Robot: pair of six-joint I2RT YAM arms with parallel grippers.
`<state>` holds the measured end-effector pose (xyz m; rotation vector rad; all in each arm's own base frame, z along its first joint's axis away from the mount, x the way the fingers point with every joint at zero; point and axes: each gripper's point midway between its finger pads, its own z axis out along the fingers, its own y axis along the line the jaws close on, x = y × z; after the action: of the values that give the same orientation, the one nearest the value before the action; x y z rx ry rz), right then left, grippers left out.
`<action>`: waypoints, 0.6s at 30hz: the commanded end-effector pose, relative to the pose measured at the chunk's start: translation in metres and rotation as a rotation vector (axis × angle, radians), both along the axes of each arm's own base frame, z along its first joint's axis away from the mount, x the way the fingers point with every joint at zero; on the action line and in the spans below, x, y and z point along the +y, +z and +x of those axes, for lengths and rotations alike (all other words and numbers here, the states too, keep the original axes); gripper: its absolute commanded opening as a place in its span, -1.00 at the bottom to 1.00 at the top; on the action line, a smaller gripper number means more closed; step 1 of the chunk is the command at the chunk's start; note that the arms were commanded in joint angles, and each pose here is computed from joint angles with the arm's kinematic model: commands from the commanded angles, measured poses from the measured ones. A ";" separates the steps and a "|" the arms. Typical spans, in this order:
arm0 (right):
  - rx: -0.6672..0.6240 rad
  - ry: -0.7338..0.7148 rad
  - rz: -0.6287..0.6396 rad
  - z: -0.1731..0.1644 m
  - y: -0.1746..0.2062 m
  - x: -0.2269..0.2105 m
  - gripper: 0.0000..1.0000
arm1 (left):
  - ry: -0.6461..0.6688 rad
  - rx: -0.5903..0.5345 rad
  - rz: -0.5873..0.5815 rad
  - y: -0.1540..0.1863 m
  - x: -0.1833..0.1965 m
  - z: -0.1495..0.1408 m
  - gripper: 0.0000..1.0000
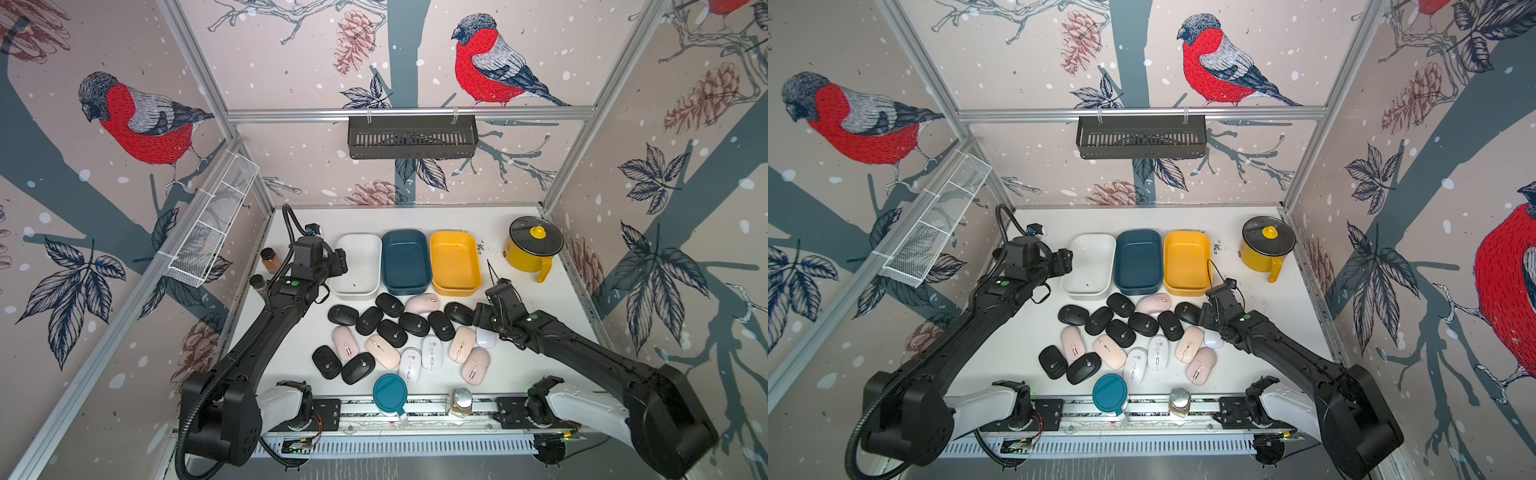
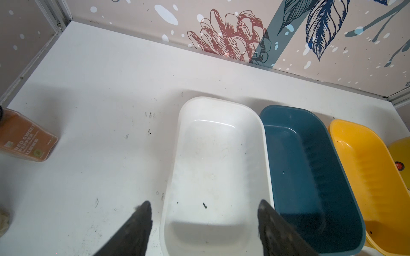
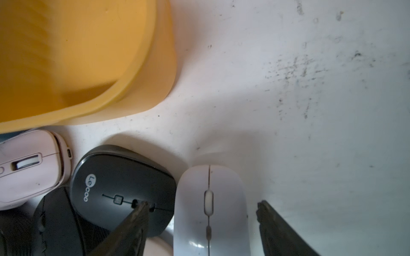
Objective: Place the mice by color into the storage box
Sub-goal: Pick up the mouse from the center of the board.
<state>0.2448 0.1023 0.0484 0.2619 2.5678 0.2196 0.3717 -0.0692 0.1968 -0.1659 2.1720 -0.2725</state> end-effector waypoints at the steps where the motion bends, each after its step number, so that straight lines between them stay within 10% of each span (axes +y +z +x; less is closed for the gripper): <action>1: 0.041 -0.018 -0.023 -0.010 -0.006 -0.004 0.56 | 0.009 -0.006 -0.002 0.000 0.001 0.001 0.49; 18: 0.120 -0.001 -0.106 -0.024 -0.031 -0.002 0.37 | -0.035 0.023 -0.026 -0.005 -0.008 0.001 0.45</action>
<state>0.2208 0.1025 0.0183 0.2275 2.6869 0.0956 0.3722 -0.0720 0.1904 -0.1652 2.1916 -0.2870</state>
